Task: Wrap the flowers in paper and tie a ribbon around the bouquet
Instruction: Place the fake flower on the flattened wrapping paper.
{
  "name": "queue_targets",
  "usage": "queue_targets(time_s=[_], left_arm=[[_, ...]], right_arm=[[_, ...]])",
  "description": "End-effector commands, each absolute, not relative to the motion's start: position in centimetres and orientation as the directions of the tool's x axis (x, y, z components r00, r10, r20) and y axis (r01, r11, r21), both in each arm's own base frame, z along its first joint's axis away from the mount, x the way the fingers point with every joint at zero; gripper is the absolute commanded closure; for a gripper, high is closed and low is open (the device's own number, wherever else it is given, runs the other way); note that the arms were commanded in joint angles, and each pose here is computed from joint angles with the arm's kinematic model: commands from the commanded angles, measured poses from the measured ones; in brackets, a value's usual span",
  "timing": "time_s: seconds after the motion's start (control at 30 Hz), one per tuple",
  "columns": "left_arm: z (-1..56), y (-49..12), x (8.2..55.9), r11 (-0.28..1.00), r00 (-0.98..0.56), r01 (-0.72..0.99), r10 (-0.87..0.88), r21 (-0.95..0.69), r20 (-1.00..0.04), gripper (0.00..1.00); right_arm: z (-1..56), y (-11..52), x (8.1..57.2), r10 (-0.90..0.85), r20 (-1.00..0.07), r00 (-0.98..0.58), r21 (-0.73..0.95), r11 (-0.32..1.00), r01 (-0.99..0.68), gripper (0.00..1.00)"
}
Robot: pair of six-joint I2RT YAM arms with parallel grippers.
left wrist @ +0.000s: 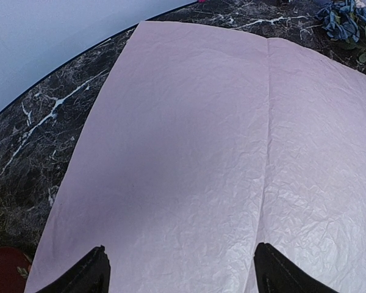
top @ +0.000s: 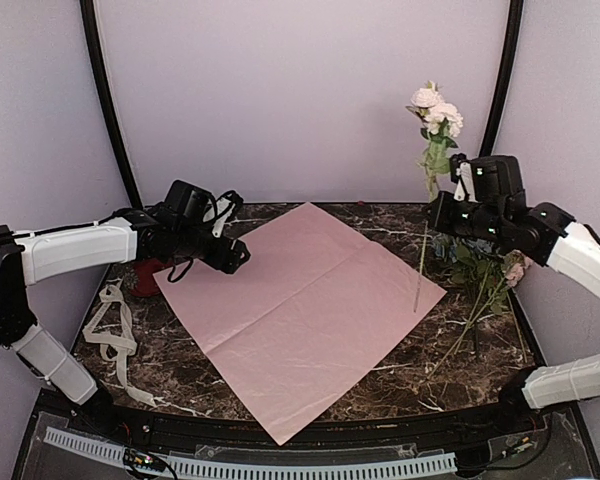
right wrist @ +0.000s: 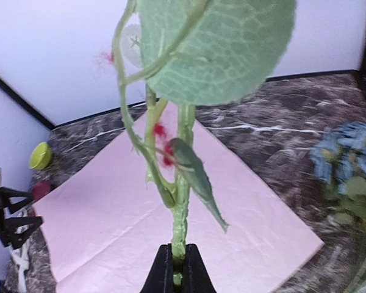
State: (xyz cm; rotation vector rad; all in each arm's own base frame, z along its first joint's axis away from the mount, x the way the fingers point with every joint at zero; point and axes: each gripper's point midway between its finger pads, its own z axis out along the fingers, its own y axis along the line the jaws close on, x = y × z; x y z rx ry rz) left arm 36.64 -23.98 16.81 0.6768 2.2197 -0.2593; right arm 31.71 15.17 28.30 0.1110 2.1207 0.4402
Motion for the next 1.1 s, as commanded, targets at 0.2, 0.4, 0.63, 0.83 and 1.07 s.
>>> queue_targets(time_s=[0.2,0.4,0.63,0.83,1.07], left_arm=[[17.3,-23.2,36.8,0.841,-0.549,0.539,0.397,0.051,-0.736,0.16],[17.1,-22.9,36.9,0.846,-0.558,0.531,0.396,0.052,-0.729,0.16],[17.1,-22.9,36.9,0.846,-0.562,0.532,0.393,0.045,-0.728,0.16],[16.9,-22.9,37.0,0.846,-0.569,0.531,0.394,0.042,-0.722,0.16],[16.9,-22.9,37.0,0.846,-0.570,0.532,0.394,0.042,-0.721,0.16]], right_arm=[[22.7,37.0,39.2,0.145,-0.711,-0.688,0.501,0.790,-0.352,1.00],[14.8,42.0,41.7,0.037,-0.644,-0.764,0.387,0.877,-0.284,1.00],[8.1,42.3,41.4,0.090,-0.542,-0.835,0.414,0.894,-0.172,1.00],[5.1,41.7,41.1,0.038,-0.509,-0.860,0.353,0.920,-0.168,1.00],[7.6,38.2,41.8,0.009,-0.532,-0.847,0.266,0.951,-0.157,0.56]])
